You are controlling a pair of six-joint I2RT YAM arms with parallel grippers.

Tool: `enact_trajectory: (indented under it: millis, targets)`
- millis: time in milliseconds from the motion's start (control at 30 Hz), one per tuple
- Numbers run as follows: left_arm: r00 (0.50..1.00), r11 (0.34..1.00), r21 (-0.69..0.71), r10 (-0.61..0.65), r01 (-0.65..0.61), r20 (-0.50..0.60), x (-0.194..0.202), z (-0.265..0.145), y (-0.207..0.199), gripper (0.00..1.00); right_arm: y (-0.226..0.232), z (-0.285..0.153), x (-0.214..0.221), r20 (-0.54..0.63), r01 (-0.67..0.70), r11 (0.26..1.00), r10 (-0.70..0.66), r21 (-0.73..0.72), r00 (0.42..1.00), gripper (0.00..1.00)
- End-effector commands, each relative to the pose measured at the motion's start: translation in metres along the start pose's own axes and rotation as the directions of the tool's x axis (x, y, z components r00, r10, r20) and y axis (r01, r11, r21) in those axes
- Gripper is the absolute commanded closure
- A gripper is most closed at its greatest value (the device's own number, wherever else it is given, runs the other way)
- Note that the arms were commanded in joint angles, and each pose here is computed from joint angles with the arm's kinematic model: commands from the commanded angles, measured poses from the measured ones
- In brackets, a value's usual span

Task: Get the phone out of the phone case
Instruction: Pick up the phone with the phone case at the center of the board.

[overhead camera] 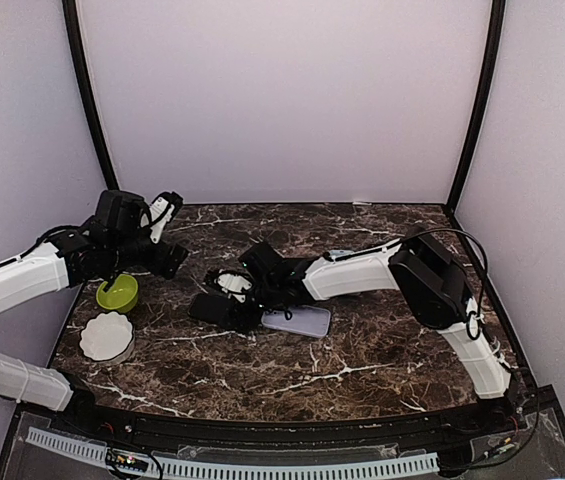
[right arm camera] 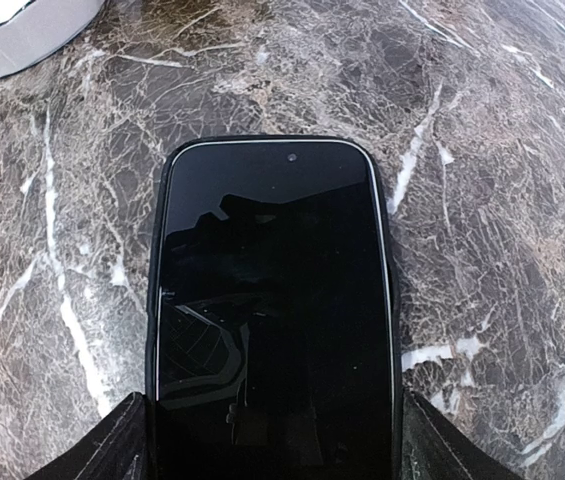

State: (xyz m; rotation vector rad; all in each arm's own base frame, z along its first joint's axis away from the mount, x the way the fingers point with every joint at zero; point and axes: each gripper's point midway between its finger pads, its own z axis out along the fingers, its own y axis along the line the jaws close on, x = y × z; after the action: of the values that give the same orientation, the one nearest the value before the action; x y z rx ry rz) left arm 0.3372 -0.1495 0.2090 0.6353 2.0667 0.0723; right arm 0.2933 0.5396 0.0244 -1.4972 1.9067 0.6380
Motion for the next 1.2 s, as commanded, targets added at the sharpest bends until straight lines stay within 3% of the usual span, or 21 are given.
enact_trajectory:
  millis: [0,233,567,700,800,900,1067,1167]
  targets:
    - [1.0,1.0,-0.004,-0.021,0.021,0.021,-0.001,-0.004,0.003,0.06,0.017,0.005,0.042,-0.109,-0.033,0.997,0.025,-0.064,0.994,0.39]
    - [1.0,1.0,-0.006,-0.021,0.021,0.022,-0.001,-0.005,0.004,0.06,0.014,-0.027,-0.002,0.028,-0.003,0.999,0.004,-0.034,1.0,0.48]
    - [0.998,0.998,-0.006,-0.059,0.059,0.034,-0.006,-0.008,0.008,0.06,0.004,-0.098,-0.062,0.249,0.092,0.989,-0.118,0.114,0.961,0.5]
    - [0.995,0.996,0.029,-0.084,0.082,0.05,-0.01,-0.01,0.007,0.06,0.002,-0.12,-0.07,0.282,0.117,0.978,-0.162,0.17,0.946,0.51]
    - [0.99,0.984,0.142,-0.122,0.111,0.076,-0.017,-0.015,-0.005,0.06,0.003,-0.133,-0.069,0.283,0.155,0.965,-0.212,0.211,0.935,0.51]
    - [0.977,0.931,0.338,-0.185,0.14,0.107,-0.033,-0.027,-0.029,0.07,0.002,-0.148,-0.066,0.279,0.193,0.945,-0.267,0.265,0.923,0.51]
    - [0.956,0.846,0.479,-0.29,0.236,0.041,-0.043,-0.025,-0.036,0.15,0.0,-0.169,-0.057,0.248,0.272,0.894,-0.371,0.355,0.895,0.52]
    - [0.933,0.72,0.636,-0.359,0.279,-0.003,-0.054,-0.034,-0.051,0.17,0.001,-0.18,-0.053,0.229,0.315,0.862,-0.426,0.397,0.875,0.52]
